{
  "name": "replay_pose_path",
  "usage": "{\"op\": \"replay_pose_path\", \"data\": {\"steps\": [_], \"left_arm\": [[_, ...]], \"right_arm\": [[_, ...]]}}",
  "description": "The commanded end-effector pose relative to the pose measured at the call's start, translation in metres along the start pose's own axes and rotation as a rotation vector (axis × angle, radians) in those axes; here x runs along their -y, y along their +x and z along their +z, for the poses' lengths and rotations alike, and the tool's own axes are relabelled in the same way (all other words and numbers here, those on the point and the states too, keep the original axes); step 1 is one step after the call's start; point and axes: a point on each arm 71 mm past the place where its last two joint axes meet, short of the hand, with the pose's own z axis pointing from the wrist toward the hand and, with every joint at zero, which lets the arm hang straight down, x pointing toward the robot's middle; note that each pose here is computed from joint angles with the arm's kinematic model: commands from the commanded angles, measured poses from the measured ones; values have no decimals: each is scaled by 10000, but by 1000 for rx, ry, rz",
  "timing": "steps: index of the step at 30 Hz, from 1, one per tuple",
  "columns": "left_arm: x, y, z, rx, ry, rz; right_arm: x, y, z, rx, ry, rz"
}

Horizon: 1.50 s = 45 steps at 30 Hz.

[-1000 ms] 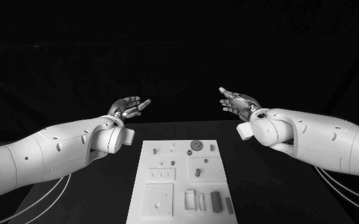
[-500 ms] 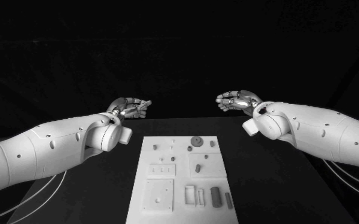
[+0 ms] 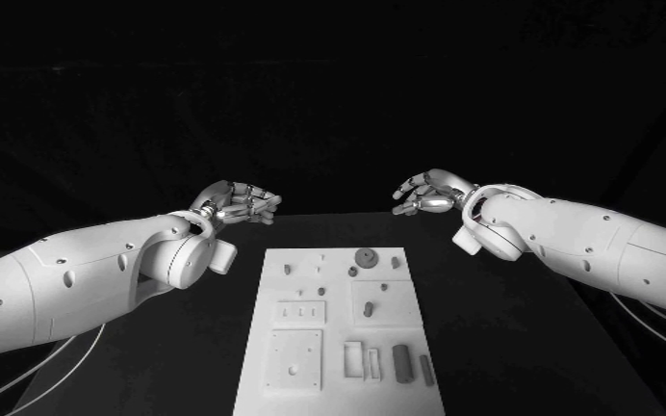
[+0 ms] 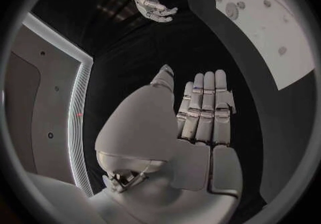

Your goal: Assemble the parts on the task board

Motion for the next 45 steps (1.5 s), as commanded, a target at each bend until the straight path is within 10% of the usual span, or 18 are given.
{"op": "replay_pose_path", "data": {"steps": [1, 24, 45], "left_arm": [[68, 64, -44, -53, 38, 23], [362, 131, -223, -137, 75, -23], [414, 169, -191, -125, 86, -18]], "right_arm": [[-67, 70, 26, -47, -48, -199], [-320, 529, 147, -107, -54, -602], [-441, 692, 198, -99, -59, -680]]}}
